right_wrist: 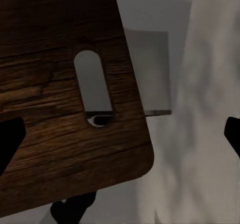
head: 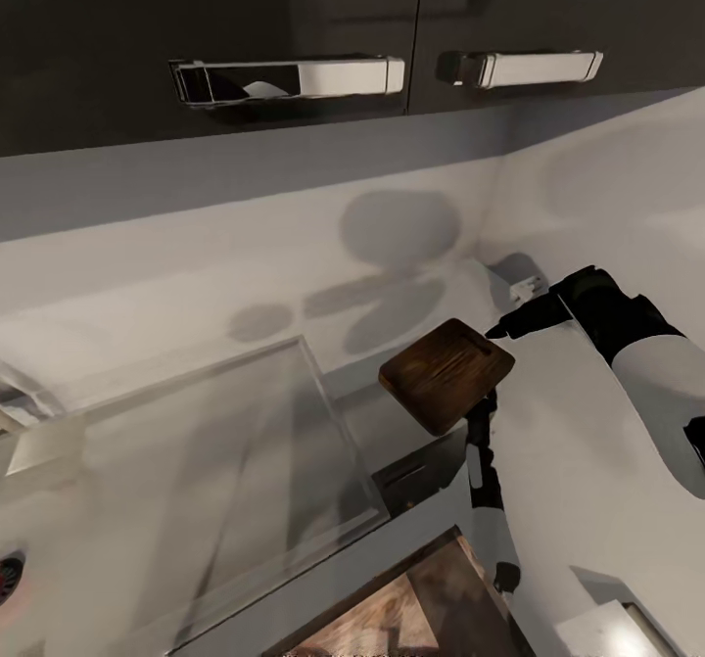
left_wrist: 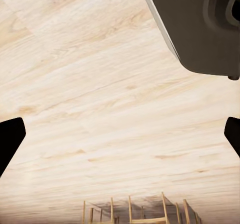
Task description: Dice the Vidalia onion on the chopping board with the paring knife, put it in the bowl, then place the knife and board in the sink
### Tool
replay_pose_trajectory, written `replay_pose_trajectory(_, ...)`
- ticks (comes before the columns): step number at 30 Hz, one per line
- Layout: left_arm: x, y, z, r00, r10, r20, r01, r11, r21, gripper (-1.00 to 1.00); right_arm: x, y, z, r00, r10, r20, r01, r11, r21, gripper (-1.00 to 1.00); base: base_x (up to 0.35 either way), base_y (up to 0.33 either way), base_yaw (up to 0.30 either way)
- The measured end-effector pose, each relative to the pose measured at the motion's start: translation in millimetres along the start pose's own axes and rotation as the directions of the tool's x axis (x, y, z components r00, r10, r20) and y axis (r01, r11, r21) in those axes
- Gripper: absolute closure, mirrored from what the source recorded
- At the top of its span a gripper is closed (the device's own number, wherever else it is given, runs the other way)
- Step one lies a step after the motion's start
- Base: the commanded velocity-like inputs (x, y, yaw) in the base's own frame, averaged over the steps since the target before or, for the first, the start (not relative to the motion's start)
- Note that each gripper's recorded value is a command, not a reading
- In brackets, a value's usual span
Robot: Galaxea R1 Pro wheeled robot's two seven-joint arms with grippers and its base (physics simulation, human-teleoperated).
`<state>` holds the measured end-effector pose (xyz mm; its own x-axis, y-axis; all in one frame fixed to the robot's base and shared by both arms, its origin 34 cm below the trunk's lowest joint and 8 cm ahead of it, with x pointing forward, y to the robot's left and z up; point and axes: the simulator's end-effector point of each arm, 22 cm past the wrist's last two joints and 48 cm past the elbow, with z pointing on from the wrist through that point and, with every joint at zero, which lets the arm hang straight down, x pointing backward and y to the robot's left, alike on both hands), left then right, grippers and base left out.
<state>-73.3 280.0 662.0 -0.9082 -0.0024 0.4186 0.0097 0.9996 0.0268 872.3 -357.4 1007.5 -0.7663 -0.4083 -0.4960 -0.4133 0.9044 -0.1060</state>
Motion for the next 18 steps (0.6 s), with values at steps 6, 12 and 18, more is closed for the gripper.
replay_pose_trajectory(6, 3.8, 0.0, -0.3, 1.0, 0.0, -0.01, 0.0, 1.0, 0.0, -1.0, 3.6, -7.8, 6.3, 1.0, 0.001, -0.009, -0.001, 0.999, 0.035, -1.0, 0.0, 0.0, 0.0)
replay_pose_trajectory(12, 7.6, 0.0, -0.5, 1.0, 0.001, -0.02, -0.001, 1.0, 0.0, -1.0, 7.3, -9.7, 12.6, 1.0, 0.003, -0.017, -0.003, 0.999, 0.043, -1.0, 0.0, 0.0, 0.0)
replay_pose_trajectory(18, 11.4, 0.0, -0.9, 1.0, 0.001, -0.029, -0.001, 1.0, 0.0, -1.0, 7.6, -17.1, 16.4, 0.999, 0.033, -0.003, -0.032, 0.998, 0.059, -1.0, 0.0, 0.0, 0.0)
